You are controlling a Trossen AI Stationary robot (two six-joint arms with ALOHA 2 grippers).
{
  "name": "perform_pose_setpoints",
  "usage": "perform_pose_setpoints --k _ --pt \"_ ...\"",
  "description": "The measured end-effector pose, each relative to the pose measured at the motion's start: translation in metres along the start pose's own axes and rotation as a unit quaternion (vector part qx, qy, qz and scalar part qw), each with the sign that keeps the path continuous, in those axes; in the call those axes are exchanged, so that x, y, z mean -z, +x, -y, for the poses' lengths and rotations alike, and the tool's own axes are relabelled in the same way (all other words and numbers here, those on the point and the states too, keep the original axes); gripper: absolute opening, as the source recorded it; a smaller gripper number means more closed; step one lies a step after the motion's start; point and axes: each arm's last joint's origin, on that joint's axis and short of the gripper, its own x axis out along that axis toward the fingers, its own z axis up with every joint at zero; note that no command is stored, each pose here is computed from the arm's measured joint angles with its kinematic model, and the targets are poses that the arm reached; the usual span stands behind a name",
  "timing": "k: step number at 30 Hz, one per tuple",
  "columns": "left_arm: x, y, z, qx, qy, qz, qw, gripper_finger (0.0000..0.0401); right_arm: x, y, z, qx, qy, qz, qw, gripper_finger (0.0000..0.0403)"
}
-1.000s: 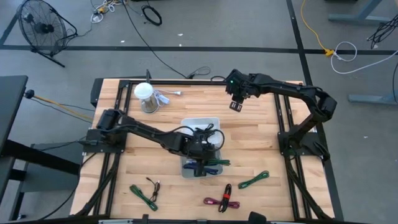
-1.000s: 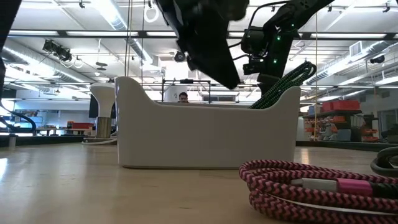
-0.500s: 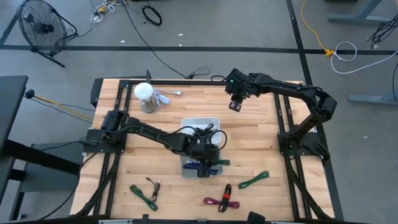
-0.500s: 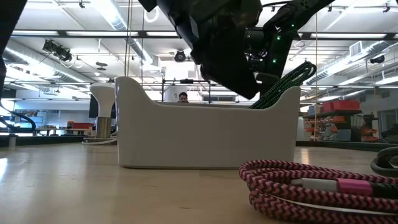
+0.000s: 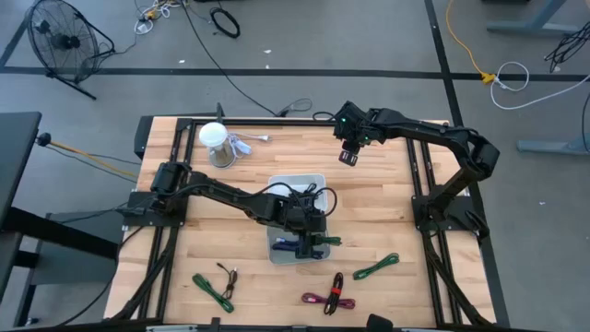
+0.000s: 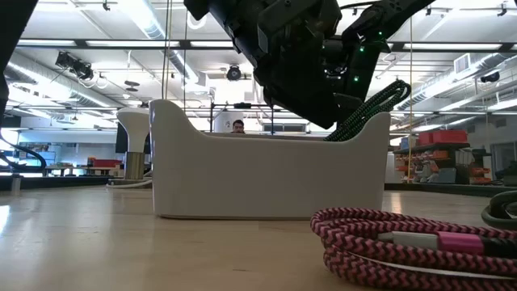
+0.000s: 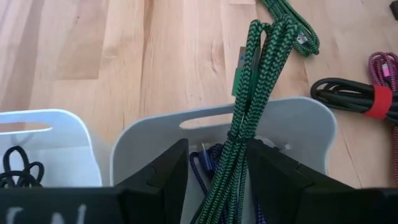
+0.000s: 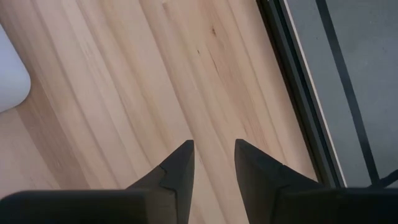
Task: Pick & Place USB Port
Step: Put the green charger cable into the gray container
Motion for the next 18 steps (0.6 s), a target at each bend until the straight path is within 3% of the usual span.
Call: perform_pose_setpoints --k 13,18 --pt "0.006 0.017 0.002 0.031 -0.003 -0.006 0.999 0.0164 -0.001 0.0 0.0 0.001 -0.002 0.003 1.0 0.0116" --pt "0.008 0.022 0.003 0.044 -0.007 -0.009 0.999 0.0121 -0.001 0.0 0.0 0.001 -0.001 0.003 1.0 0.0116"
